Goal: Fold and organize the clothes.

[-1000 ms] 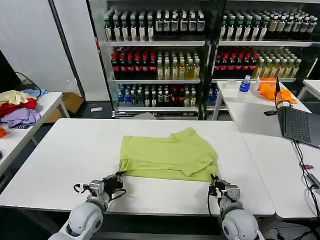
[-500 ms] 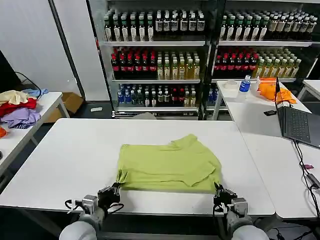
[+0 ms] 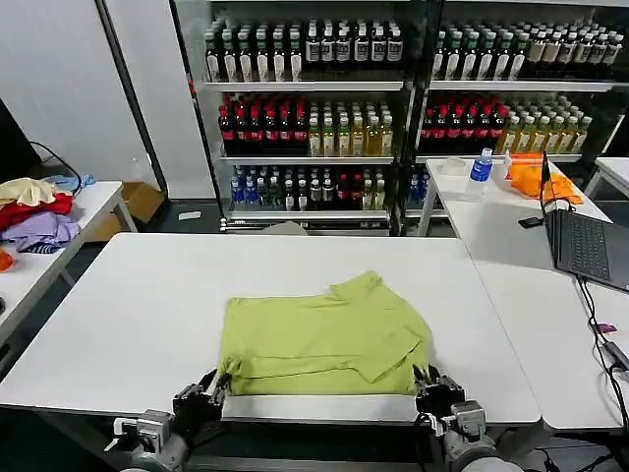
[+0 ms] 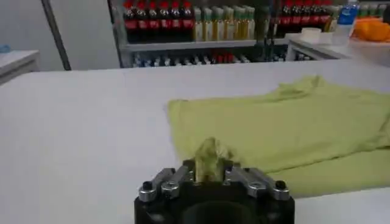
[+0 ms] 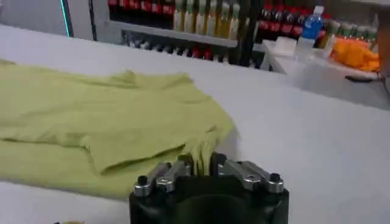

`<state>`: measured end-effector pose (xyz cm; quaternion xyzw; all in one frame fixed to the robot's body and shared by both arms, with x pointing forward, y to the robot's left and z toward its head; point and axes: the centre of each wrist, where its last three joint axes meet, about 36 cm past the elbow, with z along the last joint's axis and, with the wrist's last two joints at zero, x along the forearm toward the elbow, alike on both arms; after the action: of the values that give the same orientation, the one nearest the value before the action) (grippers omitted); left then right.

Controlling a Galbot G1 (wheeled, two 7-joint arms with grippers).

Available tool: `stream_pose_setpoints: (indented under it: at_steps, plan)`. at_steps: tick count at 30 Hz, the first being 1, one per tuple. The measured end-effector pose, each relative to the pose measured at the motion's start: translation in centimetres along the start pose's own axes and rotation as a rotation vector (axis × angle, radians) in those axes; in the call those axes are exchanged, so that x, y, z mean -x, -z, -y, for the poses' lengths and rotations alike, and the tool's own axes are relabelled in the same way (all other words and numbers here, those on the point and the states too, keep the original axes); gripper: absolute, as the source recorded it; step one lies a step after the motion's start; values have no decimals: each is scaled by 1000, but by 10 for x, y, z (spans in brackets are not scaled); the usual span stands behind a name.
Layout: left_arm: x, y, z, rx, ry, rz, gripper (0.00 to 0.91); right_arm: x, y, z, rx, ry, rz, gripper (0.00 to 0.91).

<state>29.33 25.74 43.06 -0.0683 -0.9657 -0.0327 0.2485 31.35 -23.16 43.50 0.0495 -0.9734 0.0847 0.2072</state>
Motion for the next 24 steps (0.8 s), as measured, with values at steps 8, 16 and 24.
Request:
stream_pose_setpoints:
  at_steps: [8,16,24]
  plan:
    - [5,16,-22,16,42,28,907,19,22,5,19,-1,63,907]
    - [35,43,-43,11,46,68,907,72,51,2,58,17,93,907]
    - [89,68,-52,0,39,76,907,145,78,-2,81,18,71,907]
